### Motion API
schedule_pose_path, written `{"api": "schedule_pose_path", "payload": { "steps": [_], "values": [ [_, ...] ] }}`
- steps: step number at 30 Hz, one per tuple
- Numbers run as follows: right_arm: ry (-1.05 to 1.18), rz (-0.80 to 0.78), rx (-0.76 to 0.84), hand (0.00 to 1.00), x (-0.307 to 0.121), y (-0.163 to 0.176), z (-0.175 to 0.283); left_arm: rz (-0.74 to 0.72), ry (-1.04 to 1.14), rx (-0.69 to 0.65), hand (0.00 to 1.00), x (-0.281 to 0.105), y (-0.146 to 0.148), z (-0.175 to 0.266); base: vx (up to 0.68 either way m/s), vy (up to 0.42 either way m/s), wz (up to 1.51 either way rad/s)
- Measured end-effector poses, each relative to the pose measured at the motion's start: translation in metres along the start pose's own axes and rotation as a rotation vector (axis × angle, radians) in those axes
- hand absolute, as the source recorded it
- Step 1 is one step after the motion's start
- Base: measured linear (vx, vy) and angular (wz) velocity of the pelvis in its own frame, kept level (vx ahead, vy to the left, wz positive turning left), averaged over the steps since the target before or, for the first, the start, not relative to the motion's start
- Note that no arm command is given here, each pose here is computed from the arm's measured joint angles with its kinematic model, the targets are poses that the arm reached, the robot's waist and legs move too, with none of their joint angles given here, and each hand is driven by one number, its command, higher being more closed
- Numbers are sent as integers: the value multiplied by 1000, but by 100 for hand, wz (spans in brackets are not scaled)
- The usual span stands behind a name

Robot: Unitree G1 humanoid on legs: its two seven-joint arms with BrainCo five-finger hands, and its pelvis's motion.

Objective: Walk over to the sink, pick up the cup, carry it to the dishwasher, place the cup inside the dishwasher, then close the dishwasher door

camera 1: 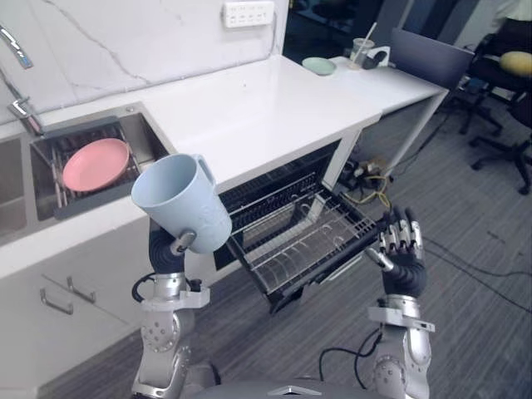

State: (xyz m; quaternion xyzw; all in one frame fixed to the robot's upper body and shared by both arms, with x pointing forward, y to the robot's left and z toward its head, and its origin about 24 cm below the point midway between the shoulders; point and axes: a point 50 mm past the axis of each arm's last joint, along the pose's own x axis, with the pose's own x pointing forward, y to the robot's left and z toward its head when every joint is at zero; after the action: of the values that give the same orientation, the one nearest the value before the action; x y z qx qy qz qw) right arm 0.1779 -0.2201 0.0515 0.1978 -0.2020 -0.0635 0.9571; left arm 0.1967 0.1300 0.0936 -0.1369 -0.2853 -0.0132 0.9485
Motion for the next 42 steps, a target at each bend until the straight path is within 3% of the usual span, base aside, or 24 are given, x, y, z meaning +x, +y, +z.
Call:
{"api": "schedule_pose_path", "payload": {
  "steps": [3, 9, 22, 34, 42],
  "values": [
    [48, 69, 52, 0, -7, 11, -11, 44, 12, 78, 100, 3, 10, 1, 188, 235, -120],
    [42, 205, 117, 0, 11, 33, -13, 98, 12, 104, 100, 14, 15, 0, 108, -54, -48],
    [39, 446, 277, 0, 31, 75, -1, 199, -17, 369, 100, 20, -1, -10, 30, -23, -18],
    [145, 461, 348, 0, 30, 98, -14, 275, -114, 651, 100, 16, -9, -22, -56, 8, -3],
    [198, 487, 370, 0, 27, 115, -21, 264, -100, 726, 100, 12, -14, -34, -76, -35, -5]
  ]
}}
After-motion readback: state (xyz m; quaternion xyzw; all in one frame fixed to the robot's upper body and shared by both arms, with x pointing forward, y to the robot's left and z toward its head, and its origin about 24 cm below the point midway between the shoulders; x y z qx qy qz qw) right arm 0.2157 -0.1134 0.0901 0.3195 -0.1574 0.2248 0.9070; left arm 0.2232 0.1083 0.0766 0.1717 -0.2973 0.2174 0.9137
